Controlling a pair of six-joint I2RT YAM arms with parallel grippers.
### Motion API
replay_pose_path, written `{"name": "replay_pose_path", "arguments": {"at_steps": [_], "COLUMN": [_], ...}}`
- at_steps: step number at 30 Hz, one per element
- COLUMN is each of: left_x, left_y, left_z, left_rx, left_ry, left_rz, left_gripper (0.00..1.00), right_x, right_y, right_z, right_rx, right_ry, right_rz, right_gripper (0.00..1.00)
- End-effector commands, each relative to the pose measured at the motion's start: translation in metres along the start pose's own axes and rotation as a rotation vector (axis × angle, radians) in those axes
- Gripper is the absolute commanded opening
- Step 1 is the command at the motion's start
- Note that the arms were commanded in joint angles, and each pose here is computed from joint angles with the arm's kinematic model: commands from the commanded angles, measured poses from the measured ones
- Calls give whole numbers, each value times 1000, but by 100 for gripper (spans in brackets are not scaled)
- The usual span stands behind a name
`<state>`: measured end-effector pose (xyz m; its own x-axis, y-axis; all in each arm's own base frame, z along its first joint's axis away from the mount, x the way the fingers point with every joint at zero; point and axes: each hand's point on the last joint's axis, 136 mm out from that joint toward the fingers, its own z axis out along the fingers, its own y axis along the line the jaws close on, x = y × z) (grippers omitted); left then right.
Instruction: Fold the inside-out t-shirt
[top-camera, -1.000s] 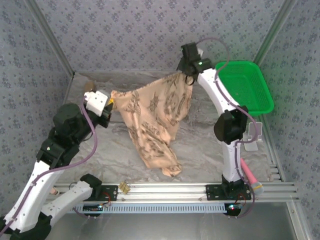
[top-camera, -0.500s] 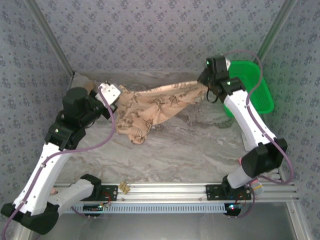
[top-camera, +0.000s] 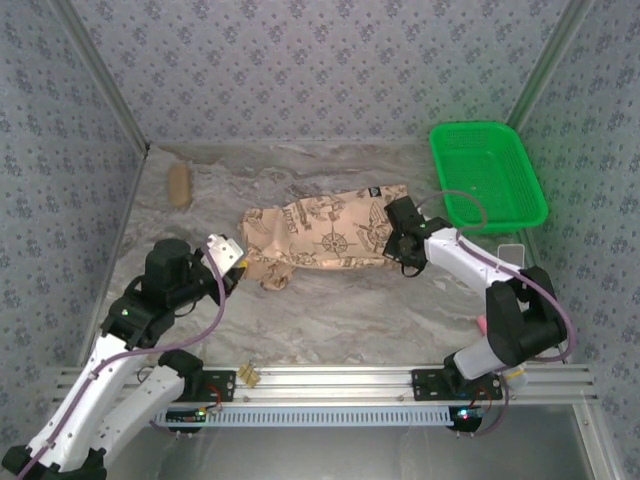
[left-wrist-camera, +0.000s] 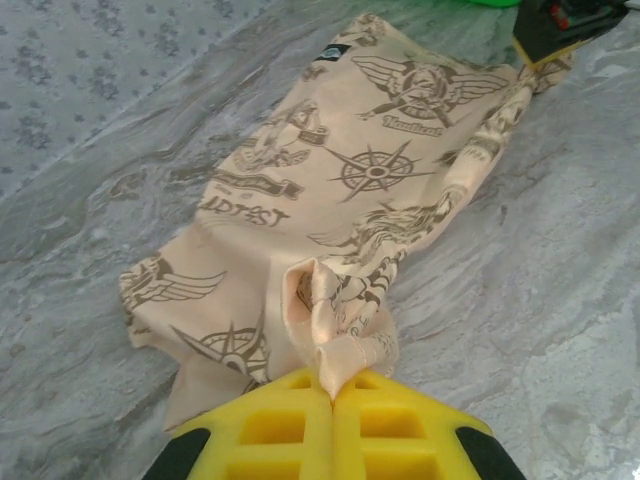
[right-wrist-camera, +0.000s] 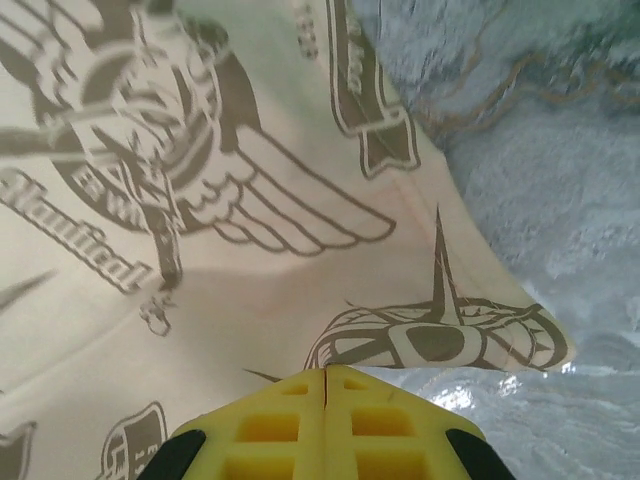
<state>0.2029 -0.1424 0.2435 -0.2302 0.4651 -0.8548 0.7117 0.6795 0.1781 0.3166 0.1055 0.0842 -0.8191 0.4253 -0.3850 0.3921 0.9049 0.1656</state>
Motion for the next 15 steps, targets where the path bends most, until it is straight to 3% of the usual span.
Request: {"name": "replay_pose_path", "arguments": {"at_steps": [1, 5, 9, 12, 15], "left_x": [-44, -89, -159, -198, -215], "left_y": [25, 51, 70, 76, 58], "left_z": [-20, -10, -19, -40, -68], "left_rx": [-120, -158, -206, -250, -228], "left_ry": [-85, -28, -120, -175, -261], "left_rz": [86, 281, 463, 595, 634], "left_gripper": [0, 0, 0, 0, 0], "right_x": [-60, -144, -204, -227, -220], "right_y": [30, 73, 85, 87, 82], "right_z": [-44, -119, -201, -262, -313], "right_rx": [-128, -273, -302, -390, -456], "right_ry": [-187, -430, -648, -766, -823], "right_rz": [24, -1, -31, -32, -94], "right_gripper": [0, 0, 0, 0, 0]}}
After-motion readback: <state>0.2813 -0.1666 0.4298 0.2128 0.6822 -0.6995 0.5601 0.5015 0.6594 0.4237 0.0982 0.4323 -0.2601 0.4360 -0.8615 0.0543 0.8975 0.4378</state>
